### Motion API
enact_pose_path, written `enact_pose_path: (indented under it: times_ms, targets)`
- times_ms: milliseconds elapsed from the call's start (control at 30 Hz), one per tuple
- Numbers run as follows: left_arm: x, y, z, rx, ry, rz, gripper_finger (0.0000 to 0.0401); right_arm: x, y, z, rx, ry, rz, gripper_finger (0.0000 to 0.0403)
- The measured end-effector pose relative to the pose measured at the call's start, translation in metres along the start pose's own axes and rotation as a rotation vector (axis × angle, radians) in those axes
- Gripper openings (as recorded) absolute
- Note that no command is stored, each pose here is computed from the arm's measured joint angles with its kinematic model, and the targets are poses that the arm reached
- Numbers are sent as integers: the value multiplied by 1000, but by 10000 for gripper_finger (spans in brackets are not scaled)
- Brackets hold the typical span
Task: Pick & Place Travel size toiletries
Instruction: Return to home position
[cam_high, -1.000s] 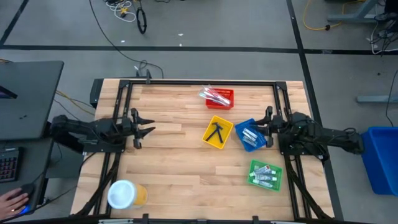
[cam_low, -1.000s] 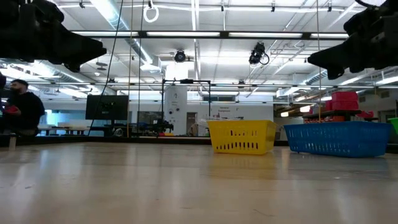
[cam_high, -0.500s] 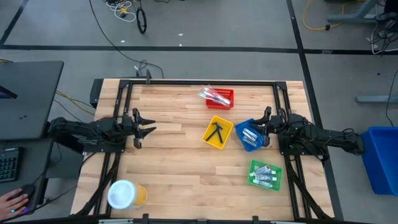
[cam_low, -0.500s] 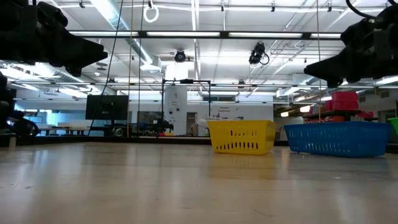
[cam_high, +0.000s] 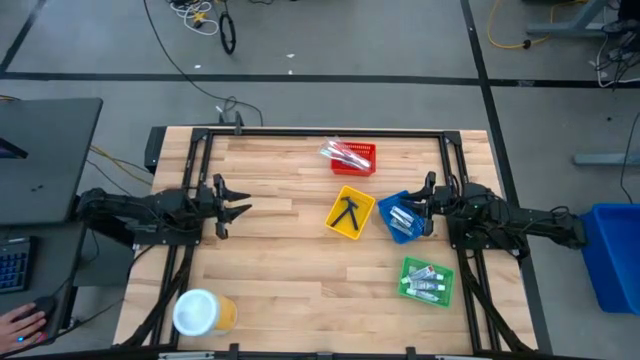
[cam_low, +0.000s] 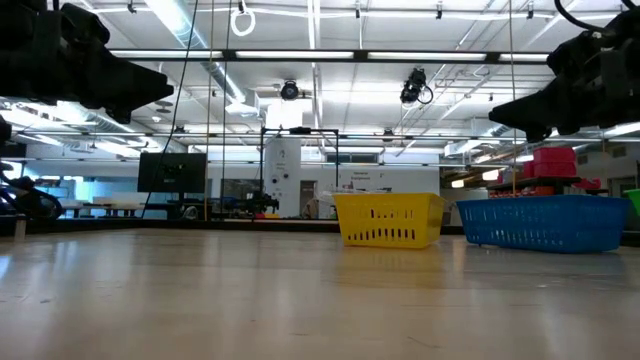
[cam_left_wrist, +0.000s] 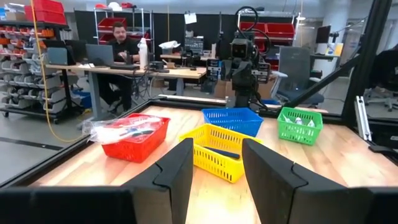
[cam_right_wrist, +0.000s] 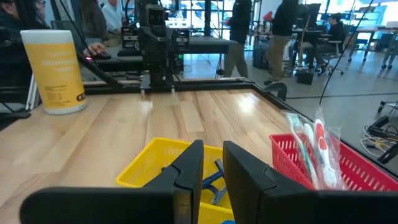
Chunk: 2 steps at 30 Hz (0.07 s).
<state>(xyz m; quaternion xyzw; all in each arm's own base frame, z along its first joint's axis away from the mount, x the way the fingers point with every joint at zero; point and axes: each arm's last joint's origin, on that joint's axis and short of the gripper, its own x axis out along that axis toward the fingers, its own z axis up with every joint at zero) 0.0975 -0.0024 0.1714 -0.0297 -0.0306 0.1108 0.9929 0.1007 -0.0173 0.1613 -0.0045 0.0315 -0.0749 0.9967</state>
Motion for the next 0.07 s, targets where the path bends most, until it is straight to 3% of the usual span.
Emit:
enact_pose_path:
  times_ms: [67]
  targets:
    - [0, 0, 0, -3, 0, 0, 145, 0, 0, 0, 0, 0, 0, 70]
